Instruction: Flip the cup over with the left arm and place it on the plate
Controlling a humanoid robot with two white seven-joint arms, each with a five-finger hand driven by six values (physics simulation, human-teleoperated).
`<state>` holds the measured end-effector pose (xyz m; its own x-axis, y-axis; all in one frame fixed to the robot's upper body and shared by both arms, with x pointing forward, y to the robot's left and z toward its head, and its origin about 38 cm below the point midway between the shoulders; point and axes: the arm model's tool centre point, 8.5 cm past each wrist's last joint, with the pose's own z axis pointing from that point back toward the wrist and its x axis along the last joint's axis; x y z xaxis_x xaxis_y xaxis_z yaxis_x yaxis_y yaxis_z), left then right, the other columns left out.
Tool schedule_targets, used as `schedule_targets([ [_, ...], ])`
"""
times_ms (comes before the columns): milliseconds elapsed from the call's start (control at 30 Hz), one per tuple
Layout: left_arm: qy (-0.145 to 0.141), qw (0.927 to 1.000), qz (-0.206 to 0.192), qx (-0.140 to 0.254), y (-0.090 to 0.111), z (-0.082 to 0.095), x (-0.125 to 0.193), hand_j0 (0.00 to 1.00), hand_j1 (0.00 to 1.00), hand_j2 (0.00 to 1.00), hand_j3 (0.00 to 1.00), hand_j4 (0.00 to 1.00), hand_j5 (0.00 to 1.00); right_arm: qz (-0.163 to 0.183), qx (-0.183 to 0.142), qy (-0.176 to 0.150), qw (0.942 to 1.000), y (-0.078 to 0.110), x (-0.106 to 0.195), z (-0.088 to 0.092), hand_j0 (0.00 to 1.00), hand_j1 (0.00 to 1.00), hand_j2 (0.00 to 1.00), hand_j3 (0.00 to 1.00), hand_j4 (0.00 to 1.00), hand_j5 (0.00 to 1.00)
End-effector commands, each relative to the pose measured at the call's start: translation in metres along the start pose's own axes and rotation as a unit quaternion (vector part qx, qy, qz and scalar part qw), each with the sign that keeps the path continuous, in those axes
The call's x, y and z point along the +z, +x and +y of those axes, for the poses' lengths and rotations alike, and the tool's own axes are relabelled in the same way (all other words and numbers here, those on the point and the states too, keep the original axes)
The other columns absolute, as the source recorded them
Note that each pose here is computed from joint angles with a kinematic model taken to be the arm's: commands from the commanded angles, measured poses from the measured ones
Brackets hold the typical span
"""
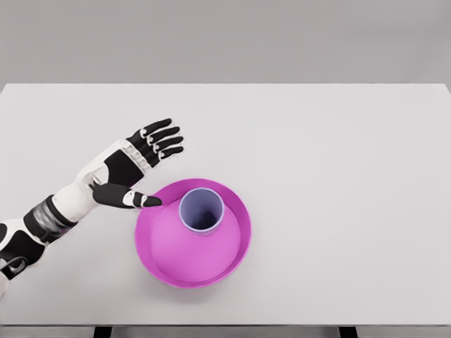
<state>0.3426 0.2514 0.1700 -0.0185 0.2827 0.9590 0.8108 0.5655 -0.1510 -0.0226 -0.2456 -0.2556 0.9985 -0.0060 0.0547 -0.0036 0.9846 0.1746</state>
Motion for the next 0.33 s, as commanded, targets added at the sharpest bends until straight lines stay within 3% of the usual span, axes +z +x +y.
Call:
schedule_targets([
  [0,0.000,0.9998,0.014,-0.016,0.014,0.010,0.015,1.00,1.00,1.00,1.00,1.00,1.00,0.000,0.000,0.000,1.0000,0.000,0.000,0.000,1.00,1.00,1.00,1.00,1.00,1.00],
  [33,-0.025,0.9990,0.021,-0.031,0.024,0.011,0.017,1.00,1.00,1.00,1.00,1.00,1.00,0.000,0.000,0.000,1.0000,0.000,0.000,0.000,1.00,1.00,1.00,1.00,1.00,1.00],
  [133,-0.042,0.9950,0.048,-0.076,0.041,0.020,0.026,1.00,1.00,1.00,1.00,1.00,1.00,0.000,0.000,0.000,1.0000,0.000,0.000,0.000,1.00,1.00,1.00,1.00,1.00,1.00],
  [200,-0.057,0.9843,0.077,-0.148,0.050,0.024,0.032,1.00,1.00,1.00,1.00,1.00,1.00,0.000,0.000,0.000,1.0000,0.000,0.000,0.000,1.00,1.00,1.00,1.00,1.00,1.00],
  [300,-0.072,0.9817,0.081,-0.157,0.053,0.025,0.036,1.00,1.00,1.00,1.00,1.00,1.00,0.000,0.000,0.000,1.0000,0.000,0.000,0.000,1.00,1.00,1.00,1.00,1.00,1.00],
])
